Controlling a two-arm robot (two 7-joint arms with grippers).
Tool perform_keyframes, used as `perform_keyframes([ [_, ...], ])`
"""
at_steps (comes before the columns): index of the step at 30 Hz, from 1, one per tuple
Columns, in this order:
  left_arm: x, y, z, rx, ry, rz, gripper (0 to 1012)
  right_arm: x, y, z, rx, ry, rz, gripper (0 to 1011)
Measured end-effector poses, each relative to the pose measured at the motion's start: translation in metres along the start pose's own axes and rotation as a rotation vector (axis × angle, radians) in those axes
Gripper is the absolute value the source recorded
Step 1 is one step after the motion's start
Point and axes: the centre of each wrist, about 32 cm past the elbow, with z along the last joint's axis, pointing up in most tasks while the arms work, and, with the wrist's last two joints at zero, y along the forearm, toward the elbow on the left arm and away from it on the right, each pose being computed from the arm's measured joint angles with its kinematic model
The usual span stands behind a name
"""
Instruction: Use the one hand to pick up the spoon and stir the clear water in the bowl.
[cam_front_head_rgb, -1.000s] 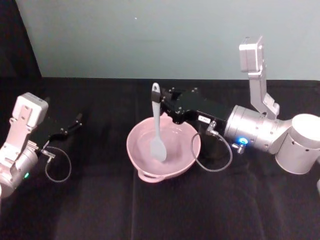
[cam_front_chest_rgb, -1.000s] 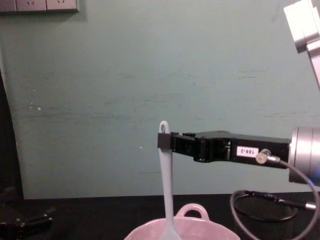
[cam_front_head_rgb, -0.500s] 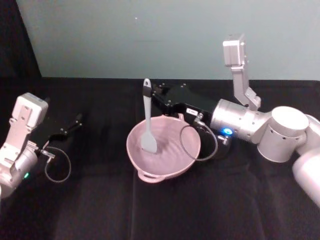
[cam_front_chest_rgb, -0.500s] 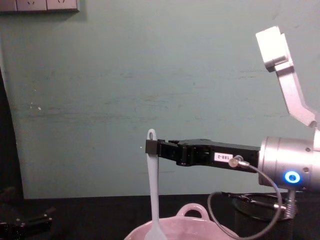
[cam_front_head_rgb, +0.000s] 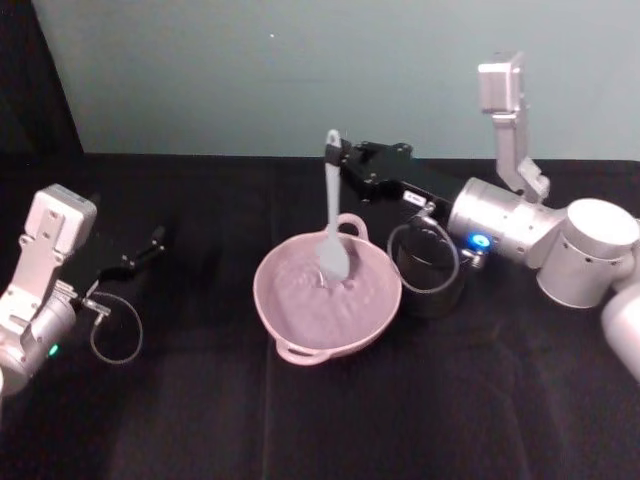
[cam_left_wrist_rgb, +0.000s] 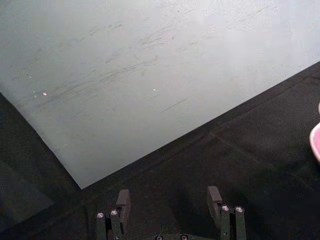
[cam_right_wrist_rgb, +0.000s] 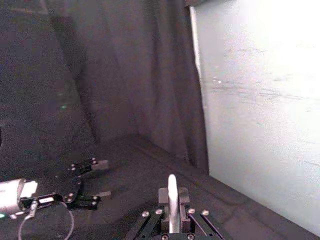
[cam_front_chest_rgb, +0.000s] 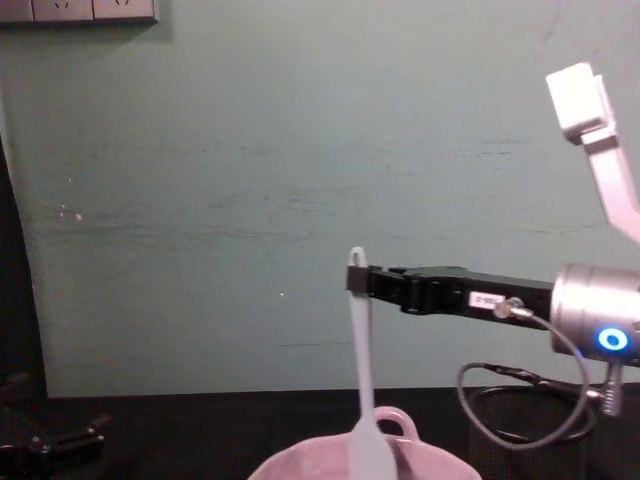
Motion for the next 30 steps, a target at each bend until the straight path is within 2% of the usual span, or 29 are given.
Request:
perform_keyframes([
  [7, 0.0000, 0.0000, 0.0000, 0.000, 0.000, 0.000, 1011, -0.008, -0.020, 0.001, -0.005, -0.004, -0.027, 122],
  [10, 0.0000, 0.0000, 0.0000, 0.000, 0.000, 0.000, 1011, -0.017, -0.029, 0.000, -0.017, 0.004, -0.033, 122],
  [14, 0.0000, 0.0000, 0.0000, 0.000, 0.000, 0.000, 1011, -0.025, -0.031, -0.002, -0.025, 0.009, -0.028, 123],
  [17, 0.0000, 0.0000, 0.0000, 0.000, 0.000, 0.000, 1011, -0.034, -0.030, -0.003, -0.026, 0.014, -0.007, 123],
  [21, 0.0000, 0.0000, 0.0000, 0.000, 0.000, 0.000, 1011, -0.039, -0.027, -0.004, -0.024, 0.017, 0.009, 122],
  [30, 0.0000, 0.0000, 0.0000, 0.000, 0.000, 0.000, 1011, -0.053, 0.001, -0.009, -0.011, 0.035, 0.088, 122],
])
